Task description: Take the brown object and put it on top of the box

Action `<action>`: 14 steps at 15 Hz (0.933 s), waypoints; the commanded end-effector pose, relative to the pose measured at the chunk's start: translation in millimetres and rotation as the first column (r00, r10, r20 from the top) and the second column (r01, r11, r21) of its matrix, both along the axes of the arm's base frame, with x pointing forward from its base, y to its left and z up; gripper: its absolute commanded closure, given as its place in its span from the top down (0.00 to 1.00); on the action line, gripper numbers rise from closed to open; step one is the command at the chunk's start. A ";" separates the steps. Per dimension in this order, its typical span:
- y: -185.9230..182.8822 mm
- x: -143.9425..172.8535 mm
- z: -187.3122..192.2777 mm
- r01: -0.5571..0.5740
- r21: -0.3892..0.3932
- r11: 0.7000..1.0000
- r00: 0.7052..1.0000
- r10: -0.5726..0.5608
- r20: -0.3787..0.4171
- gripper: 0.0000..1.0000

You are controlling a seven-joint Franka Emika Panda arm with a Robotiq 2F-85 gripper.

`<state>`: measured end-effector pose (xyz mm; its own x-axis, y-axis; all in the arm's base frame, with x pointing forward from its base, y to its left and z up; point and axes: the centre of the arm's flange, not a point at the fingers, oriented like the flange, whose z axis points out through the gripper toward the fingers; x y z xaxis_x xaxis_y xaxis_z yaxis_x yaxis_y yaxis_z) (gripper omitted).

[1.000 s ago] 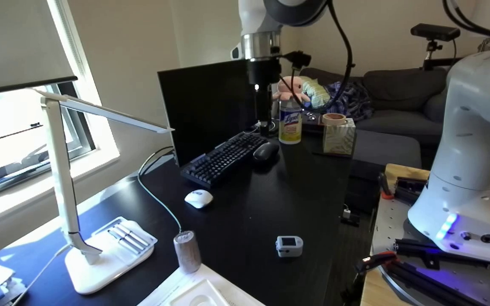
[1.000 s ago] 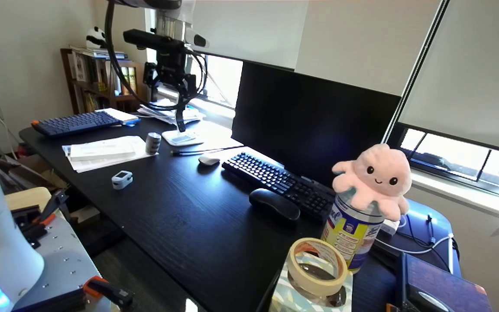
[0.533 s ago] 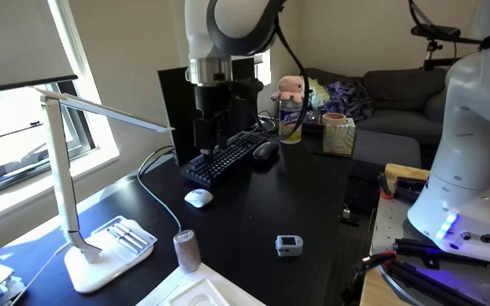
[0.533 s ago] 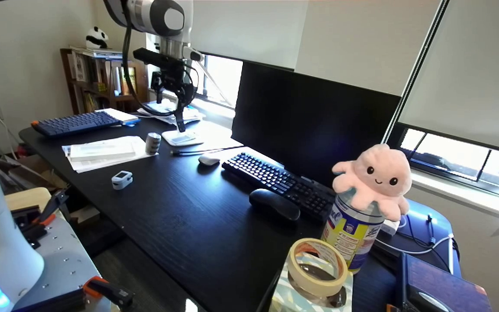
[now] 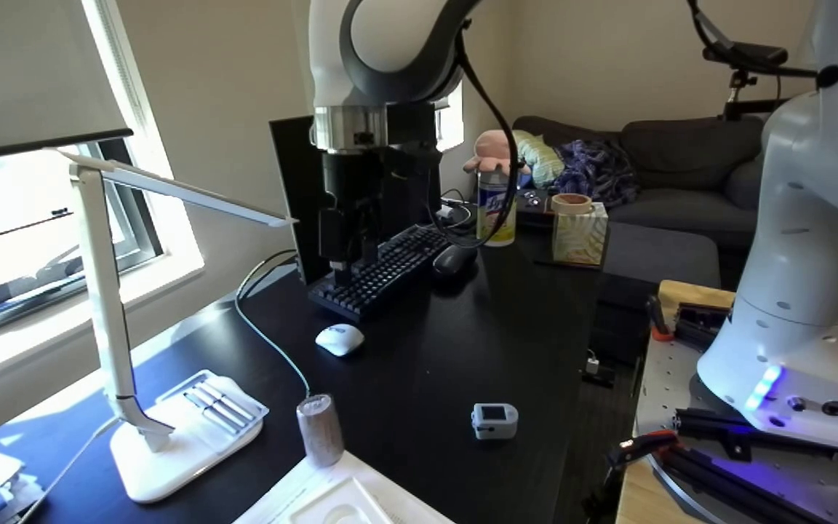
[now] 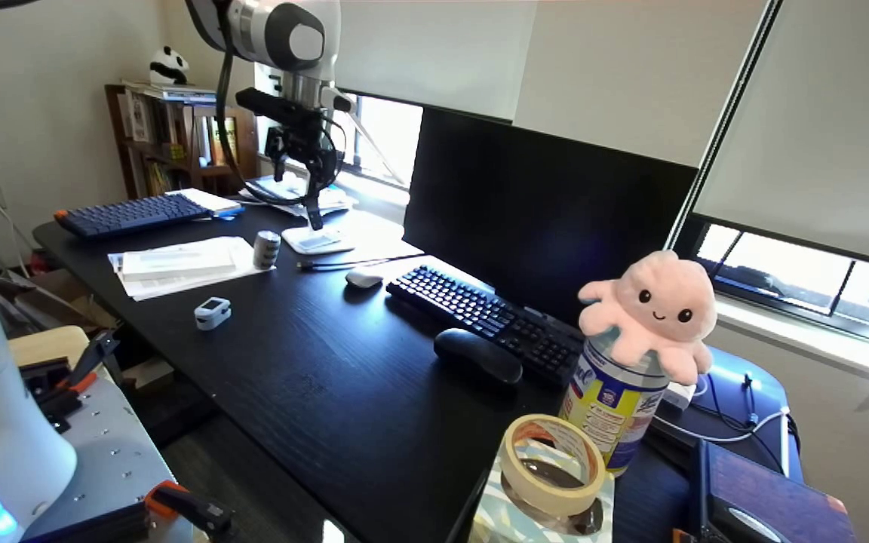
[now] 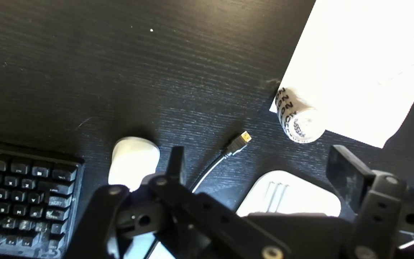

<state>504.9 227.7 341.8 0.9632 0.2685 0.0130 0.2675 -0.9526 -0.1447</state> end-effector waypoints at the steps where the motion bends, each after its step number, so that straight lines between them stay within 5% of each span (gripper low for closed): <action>1: 15.6 -5.6 -32.3 -0.077 -0.014 0.997 0.993 0.075 -0.086 1.00; 6: 63.4 -19.1 -72.8 -0.124 -0.045 0.991 0.985 0.117 -0.127 1.00; 14: 88.6 1.7 -128.4 -0.121 0.066 0.990 0.991 0.125 -0.052 1.00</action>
<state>490.0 306.1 234.3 0.9243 0.3777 -0.0552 0.3620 -0.9131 -0.1874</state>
